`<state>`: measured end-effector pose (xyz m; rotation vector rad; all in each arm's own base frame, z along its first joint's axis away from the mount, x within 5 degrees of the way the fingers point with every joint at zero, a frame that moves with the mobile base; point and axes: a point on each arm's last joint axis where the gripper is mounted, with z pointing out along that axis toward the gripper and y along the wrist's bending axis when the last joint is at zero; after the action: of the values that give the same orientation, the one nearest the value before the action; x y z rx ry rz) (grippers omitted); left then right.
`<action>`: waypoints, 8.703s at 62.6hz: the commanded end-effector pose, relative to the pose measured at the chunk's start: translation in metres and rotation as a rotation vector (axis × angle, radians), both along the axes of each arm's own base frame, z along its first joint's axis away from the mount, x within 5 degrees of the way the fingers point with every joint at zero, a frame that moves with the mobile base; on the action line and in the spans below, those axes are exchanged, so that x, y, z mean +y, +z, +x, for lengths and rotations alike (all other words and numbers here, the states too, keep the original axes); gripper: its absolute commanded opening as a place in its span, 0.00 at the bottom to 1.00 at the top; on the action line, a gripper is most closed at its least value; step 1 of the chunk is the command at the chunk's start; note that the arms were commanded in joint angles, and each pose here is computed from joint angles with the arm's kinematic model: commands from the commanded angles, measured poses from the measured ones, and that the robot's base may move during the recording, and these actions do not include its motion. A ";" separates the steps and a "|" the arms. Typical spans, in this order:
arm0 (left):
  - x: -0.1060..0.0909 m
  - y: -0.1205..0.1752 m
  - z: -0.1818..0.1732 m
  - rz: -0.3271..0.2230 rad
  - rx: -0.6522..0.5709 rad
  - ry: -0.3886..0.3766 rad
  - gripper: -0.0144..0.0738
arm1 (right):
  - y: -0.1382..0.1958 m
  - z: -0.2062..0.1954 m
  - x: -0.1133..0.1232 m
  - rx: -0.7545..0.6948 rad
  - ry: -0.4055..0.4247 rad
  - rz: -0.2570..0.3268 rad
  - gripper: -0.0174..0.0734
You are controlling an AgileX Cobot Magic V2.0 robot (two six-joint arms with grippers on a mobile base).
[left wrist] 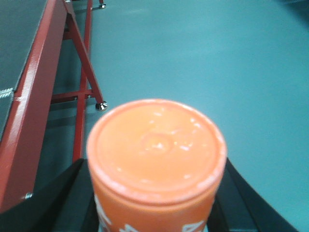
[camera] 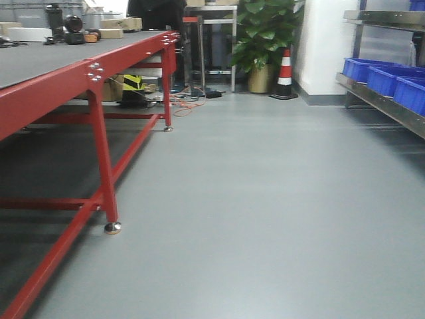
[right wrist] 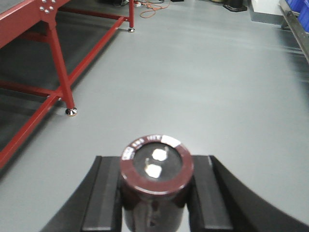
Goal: Place cylindrical capacitor in blue bin on shelf
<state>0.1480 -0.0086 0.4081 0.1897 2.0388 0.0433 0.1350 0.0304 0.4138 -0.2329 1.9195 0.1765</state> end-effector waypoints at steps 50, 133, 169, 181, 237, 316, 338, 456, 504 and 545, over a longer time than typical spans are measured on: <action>0.001 0.003 -0.001 -0.001 -0.024 0.005 0.04 | 0.005 -0.001 0.000 -0.036 -0.001 0.002 0.01; 0.001 0.005 0.000 -0.002 -0.045 0.005 0.04 | 0.006 -0.001 0.000 -0.042 -0.002 0.004 0.01; 0.001 0.005 0.000 -0.002 -0.045 0.005 0.04 | 0.006 -0.001 0.000 -0.042 -0.002 0.004 0.01; 0.001 0.005 0.000 -0.002 -0.045 0.005 0.04 | 0.006 -0.001 0.000 -0.042 -0.002 0.004 0.01; 0.001 0.005 0.000 -0.002 -0.045 0.005 0.04 | 0.006 -0.001 0.000 -0.042 -0.002 0.004 0.01; 0.001 0.005 0.000 -0.002 -0.045 0.005 0.04 | 0.006 -0.001 0.000 -0.042 -0.002 0.004 0.01; 0.001 0.005 0.000 -0.002 -0.047 0.005 0.04 | 0.006 -0.001 0.000 -0.042 -0.002 0.004 0.01; 0.001 0.005 0.000 -0.002 -0.049 0.005 0.04 | 0.006 -0.001 0.000 -0.042 -0.002 0.004 0.01; -0.027 0.044 0.031 -0.091 -0.105 -0.138 0.04 | 0.009 0.000 0.000 -0.073 -0.005 0.010 0.01; -0.155 0.042 0.217 -0.113 -0.029 -0.377 0.04 | 0.009 0.000 0.000 -0.073 -0.005 0.010 0.01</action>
<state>0.3480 -0.1530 0.4636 0.4884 1.9232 -0.2893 0.1358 0.0303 0.4160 -0.2276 1.8936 0.1759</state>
